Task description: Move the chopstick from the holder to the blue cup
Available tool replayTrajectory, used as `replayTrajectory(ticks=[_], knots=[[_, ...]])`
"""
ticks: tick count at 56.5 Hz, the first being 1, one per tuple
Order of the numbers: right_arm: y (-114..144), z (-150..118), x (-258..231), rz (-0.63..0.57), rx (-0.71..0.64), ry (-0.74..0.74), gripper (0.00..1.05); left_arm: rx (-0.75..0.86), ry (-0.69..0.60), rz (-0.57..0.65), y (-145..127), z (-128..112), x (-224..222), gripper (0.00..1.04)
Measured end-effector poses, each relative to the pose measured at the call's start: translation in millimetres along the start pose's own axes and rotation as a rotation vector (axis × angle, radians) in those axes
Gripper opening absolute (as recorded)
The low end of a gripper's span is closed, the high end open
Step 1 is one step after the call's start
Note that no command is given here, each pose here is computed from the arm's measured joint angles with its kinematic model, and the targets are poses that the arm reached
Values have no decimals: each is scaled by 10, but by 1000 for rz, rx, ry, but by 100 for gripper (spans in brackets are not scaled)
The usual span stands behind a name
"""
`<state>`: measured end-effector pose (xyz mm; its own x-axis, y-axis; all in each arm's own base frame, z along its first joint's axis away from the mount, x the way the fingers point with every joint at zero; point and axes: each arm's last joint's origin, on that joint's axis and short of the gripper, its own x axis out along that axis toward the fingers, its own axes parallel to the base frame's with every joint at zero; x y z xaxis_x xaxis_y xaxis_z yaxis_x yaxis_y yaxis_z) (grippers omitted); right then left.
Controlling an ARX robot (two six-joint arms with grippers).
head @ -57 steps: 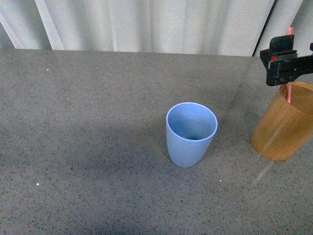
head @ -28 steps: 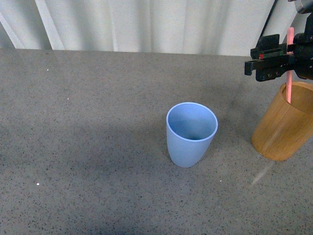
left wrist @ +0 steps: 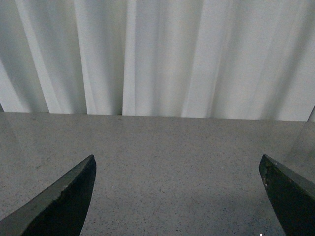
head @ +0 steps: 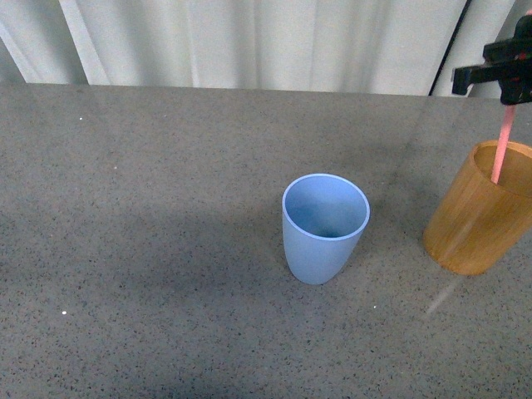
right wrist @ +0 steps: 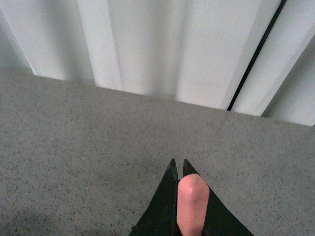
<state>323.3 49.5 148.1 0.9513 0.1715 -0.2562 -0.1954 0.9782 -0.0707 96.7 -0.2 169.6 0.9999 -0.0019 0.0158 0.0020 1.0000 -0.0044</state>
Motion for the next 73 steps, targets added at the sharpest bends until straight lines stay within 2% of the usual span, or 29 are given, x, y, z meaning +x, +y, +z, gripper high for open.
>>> replayTrajectory(ticks=[16,24,30,38,45,62,73], knots=[[144,713,-357,-7,-60,-218,1,0,0,0,0,0,0,98],[384,1168,-594,47,-62,-367,1,0,0,0,0,0,0,98],[614,1301,-694,117,-60,-416,1,0,0,0,0,0,0,98],[926,1236,-682,189,-53,-405,1,0,0,0,0,0,0,98],[1113,1003,-592,226,-48,-365,1,0,0,0,0,0,0,98],[1345,657,-402,273,-33,-285,1,0,0,0,0,0,0,98],[1400,604,-383,279,-21,-272,1,0,0,0,0,0,0,98]])
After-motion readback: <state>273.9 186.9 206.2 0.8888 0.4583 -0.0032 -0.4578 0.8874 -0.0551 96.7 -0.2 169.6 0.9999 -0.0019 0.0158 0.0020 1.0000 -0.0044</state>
